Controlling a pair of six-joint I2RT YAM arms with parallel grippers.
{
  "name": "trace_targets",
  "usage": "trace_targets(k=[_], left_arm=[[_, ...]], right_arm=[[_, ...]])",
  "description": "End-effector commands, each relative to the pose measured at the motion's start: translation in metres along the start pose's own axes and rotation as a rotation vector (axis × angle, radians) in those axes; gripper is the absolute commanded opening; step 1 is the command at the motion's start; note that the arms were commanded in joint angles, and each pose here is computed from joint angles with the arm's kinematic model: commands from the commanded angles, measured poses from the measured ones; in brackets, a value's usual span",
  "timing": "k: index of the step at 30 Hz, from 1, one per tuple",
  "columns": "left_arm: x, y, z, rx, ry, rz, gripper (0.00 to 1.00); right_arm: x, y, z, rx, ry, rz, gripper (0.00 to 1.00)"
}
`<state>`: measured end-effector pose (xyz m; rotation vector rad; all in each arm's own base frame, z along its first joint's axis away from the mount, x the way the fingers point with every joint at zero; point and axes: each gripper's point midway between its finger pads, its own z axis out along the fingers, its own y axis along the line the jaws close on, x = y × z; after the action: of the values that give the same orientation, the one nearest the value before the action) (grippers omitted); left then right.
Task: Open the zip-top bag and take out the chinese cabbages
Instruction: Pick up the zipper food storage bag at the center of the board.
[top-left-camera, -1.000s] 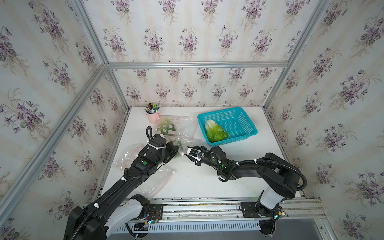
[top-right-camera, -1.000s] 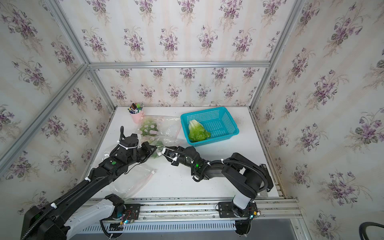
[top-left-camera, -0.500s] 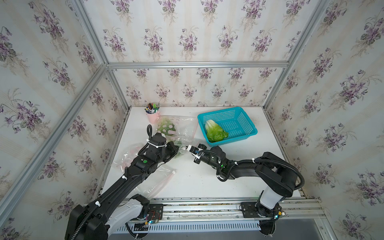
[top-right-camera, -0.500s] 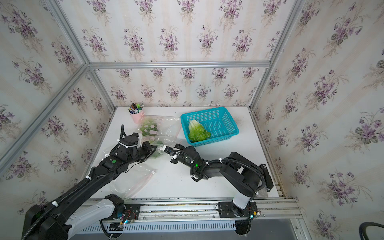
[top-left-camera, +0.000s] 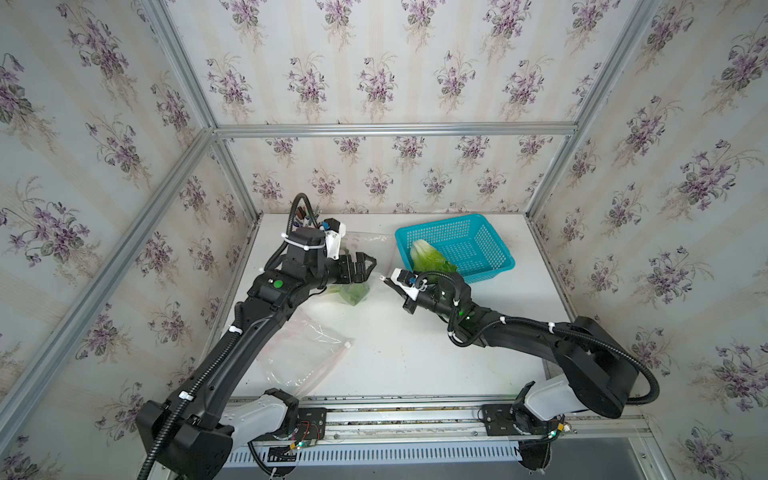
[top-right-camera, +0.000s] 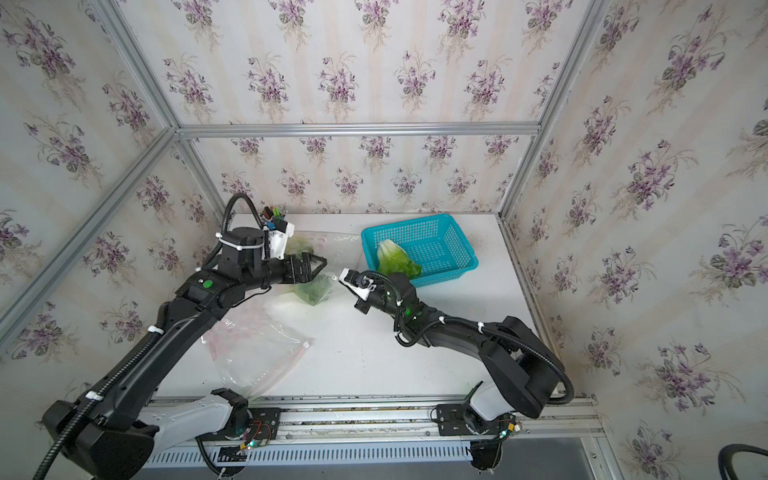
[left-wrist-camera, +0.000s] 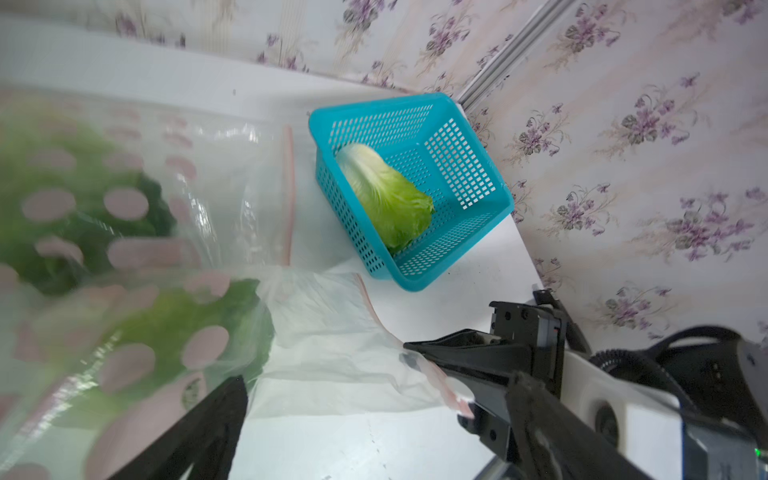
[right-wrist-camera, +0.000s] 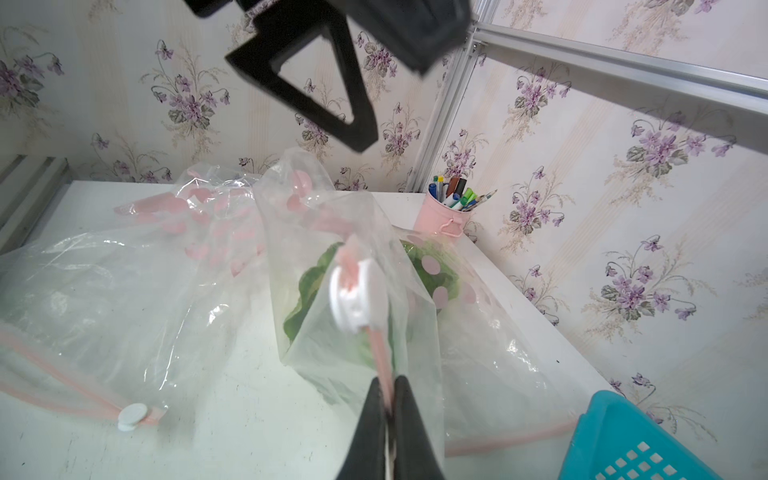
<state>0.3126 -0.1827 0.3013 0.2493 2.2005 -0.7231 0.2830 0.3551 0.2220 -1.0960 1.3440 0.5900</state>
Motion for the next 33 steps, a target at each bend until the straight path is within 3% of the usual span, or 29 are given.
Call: trace_targets(k=[1,7,11,14,19,22,25,27,29,31,33], left_arm=[[0.015,-0.013,-0.009,0.071,0.096,0.363,0.95],[0.038,-0.044,-0.008,0.33,0.097,0.681,0.99],[0.045,-0.054,0.001,0.448,0.164,0.716,0.96],[0.041,-0.064,0.003,0.517,0.151,0.738,0.96],[0.023,-0.061,0.007,0.443,0.048,0.881,1.0],[0.019,-0.068,0.002,0.466,0.021,0.925,0.99],[0.03,-0.074,-0.005,0.512,0.041,0.968,0.86],[0.041,-0.07,-0.003,0.5,0.086,0.993,0.65],[0.052,-0.065,0.002,0.473,0.119,1.029,0.6],[0.064,-0.063,0.006,0.464,0.152,1.059,0.48],[0.072,-0.062,0.011,0.458,0.183,1.081,0.45]], right_arm=[[0.016,0.019,-0.006,-0.132,0.102,0.046,0.0],[0.008,0.012,-0.018,-0.183,0.1,0.122,0.0],[0.006,0.009,-0.021,-0.203,0.105,0.186,0.0],[0.005,0.009,-0.023,-0.212,0.108,0.215,0.0],[0.006,0.012,-0.03,-0.227,0.132,0.236,0.0],[0.001,0.012,-0.031,-0.236,0.126,0.244,0.0],[-0.003,0.012,-0.03,-0.243,0.123,0.251,0.0],[-0.004,0.011,-0.03,-0.244,0.121,0.25,0.0],[-0.004,0.011,-0.03,-0.243,0.123,0.251,0.0],[-0.003,0.011,-0.03,-0.247,0.127,0.25,0.0],[-0.003,0.012,-0.031,-0.25,0.129,0.251,0.0]])
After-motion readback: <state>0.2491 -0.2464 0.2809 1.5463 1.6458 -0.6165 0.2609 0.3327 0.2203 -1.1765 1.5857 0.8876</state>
